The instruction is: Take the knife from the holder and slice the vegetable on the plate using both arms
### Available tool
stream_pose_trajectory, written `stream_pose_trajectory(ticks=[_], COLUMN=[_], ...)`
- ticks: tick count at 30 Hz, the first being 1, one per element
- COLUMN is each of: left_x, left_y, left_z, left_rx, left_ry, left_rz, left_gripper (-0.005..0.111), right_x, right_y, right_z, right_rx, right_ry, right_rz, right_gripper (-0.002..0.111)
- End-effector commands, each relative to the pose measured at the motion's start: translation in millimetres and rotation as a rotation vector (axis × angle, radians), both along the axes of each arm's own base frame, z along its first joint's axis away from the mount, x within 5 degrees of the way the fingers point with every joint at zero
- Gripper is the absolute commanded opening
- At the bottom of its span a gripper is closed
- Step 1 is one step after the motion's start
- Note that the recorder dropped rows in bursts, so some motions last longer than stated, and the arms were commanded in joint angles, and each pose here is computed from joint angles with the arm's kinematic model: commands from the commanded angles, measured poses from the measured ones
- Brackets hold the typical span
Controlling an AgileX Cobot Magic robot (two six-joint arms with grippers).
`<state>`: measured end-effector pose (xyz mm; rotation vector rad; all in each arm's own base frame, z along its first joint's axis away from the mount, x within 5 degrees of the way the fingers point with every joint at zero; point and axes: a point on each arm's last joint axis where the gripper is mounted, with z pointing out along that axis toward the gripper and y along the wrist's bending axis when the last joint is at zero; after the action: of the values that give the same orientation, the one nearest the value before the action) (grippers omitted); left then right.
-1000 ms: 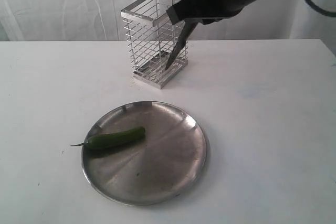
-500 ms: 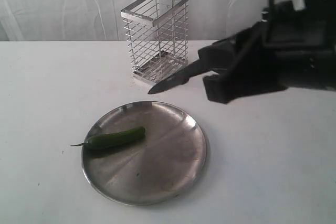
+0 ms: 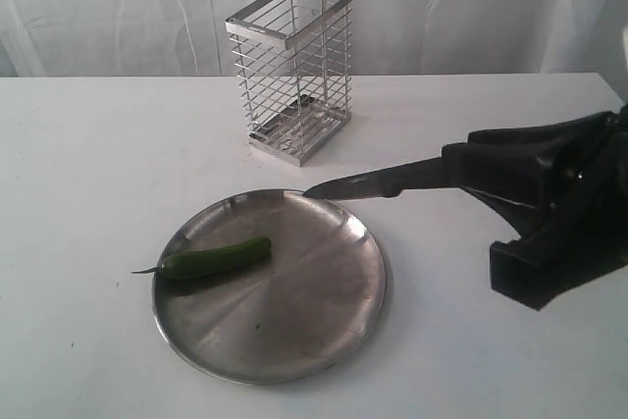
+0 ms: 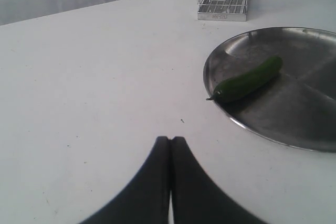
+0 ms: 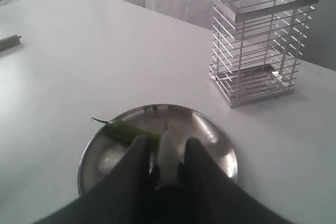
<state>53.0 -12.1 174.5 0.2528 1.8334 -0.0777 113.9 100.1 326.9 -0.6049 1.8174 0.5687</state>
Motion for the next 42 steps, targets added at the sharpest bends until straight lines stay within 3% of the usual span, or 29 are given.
stream_pose_trajectory(ticks=[1, 11, 13, 15, 17, 20, 23, 26, 29, 33, 36, 39, 40, 42], left_x=[-0.2, 0.5, 1.8, 3.1, 3.4, 2.5, 1.3, -3.5, -9.3, -2.4, 23.6, 48.5, 59.8, 81.7], left_y=[-0.1, 0.1, -0.8, -0.7, 0.1, 0.0, -1.8, -7.9, -12.6, -21.6, -35.3, -55.4, -69.3, -89.5], left_z=[-0.8, 1.6, 8.3, 19.0, 22.2, 28.8, 30.7, 39.1, 54.7, 61.9, 62.9, 62.4, 63.3, 67.7], left_rx=[-0.002, -0.010, -0.168, -0.554, -0.767, -0.784, -0.931, -0.926, -0.867, -0.699, -0.593, -0.528, -0.459, -0.422], left_ry=[-0.003, -0.029, -0.075, -0.114, -0.105, -0.112, -0.044, 0.044, 0.045, 0.081, 0.099, 0.088, 0.089, 0.083], left_rz=[-0.001, 0.004, 0.030, 0.087, 0.118, 0.114, 0.127, 0.063, -0.056, -0.182, -0.221, -0.250, -0.295, -0.315], left_gripper=[0.000, 0.000, 0.000, 0.000, 0.000, 0.000, 0.000, 0.000, 0.000, 0.008, 0.041, 0.045, 0.044, 0.044], right_x=[-7.1, -26.2, -27.5, -27.7, -27.5, -24.5, -20.0, -16.3, -11.1, 2.0, 16.1, 26.3, 30.0, 33.2], right_y=[-6.4, -23.7, -24.5, -24.3, -23.5, -20.4, -12.5, 0.1, 16.6, 44.9, 70.3, 83.9, 88.7, 92.7], right_z=[7.5, 29.2, 29.5, 29.3, 29.1, 27.3, 25.6, 32.9, 44.6, 51.5, 68.3, 73.3, 74.0, 75.9], right_rx=[0.111, 0.247, 0.257, 0.274, 0.307, 0.320, 0.300, 0.296, 0.278, 0.245, 0.266, 0.262, 0.259, 0.262], right_ry=[-0.079, -0.209, -0.202, -0.184, -0.152, -0.118, -0.106, -0.127, -0.165, -0.145, -0.197, -0.191, -0.189, -0.191], right_rz=[-0.014, -0.023, -0.023, -0.023, -0.025, -0.026, -0.003, 0.048, 0.102, 0.150, 0.165, 0.165, 0.164, 0.162], right_gripper=[0.000, 0.000, 0.000, 0.000, 0.000, 0.000, 0.000, 0.000, 0.000, 0.000, 0.000, 0.000, 0.000, 0.000])
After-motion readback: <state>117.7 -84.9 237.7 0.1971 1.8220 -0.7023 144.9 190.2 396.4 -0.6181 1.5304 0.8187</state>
